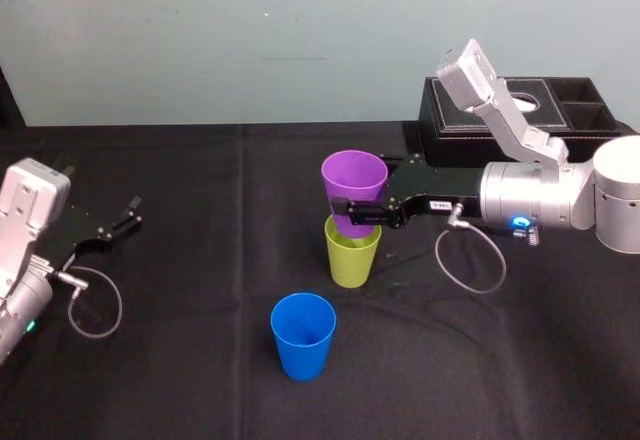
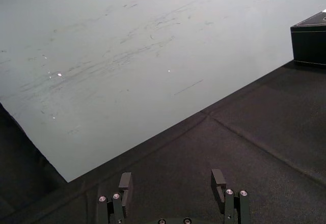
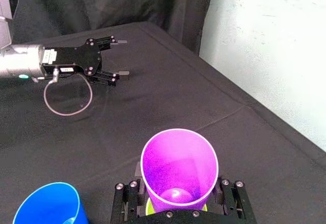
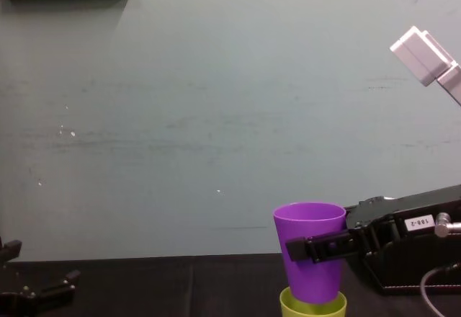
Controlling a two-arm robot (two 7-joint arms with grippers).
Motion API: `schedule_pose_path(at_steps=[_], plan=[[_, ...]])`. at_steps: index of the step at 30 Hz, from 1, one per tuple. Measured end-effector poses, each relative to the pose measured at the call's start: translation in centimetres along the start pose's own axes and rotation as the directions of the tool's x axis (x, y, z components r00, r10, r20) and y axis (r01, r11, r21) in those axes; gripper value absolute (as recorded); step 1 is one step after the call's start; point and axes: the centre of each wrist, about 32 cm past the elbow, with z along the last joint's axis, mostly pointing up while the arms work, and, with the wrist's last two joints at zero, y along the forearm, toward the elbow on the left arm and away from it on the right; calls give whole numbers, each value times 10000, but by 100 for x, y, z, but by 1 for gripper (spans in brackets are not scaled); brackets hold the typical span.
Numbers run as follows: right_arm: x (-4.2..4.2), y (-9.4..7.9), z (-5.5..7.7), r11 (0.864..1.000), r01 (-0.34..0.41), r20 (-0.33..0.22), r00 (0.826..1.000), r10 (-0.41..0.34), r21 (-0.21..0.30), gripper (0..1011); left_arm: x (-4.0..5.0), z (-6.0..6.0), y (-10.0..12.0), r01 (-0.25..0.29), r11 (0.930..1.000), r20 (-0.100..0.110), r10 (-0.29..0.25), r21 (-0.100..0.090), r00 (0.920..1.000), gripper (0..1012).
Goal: Stack the three plastic cups sequentially using one hand.
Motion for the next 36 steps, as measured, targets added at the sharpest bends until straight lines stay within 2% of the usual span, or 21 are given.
schedule_pose_path(at_steps=[13,36], plan=[[29,33,-50,9999,-112,-202,9997,111,-81,734,0,0,0,0,10000,1,0,-1,10000,1011],[33,74,-138,9996,-167,-217,9996,162,-246,734,0,0,0,0,10000,1,0,-1,10000,1011]])
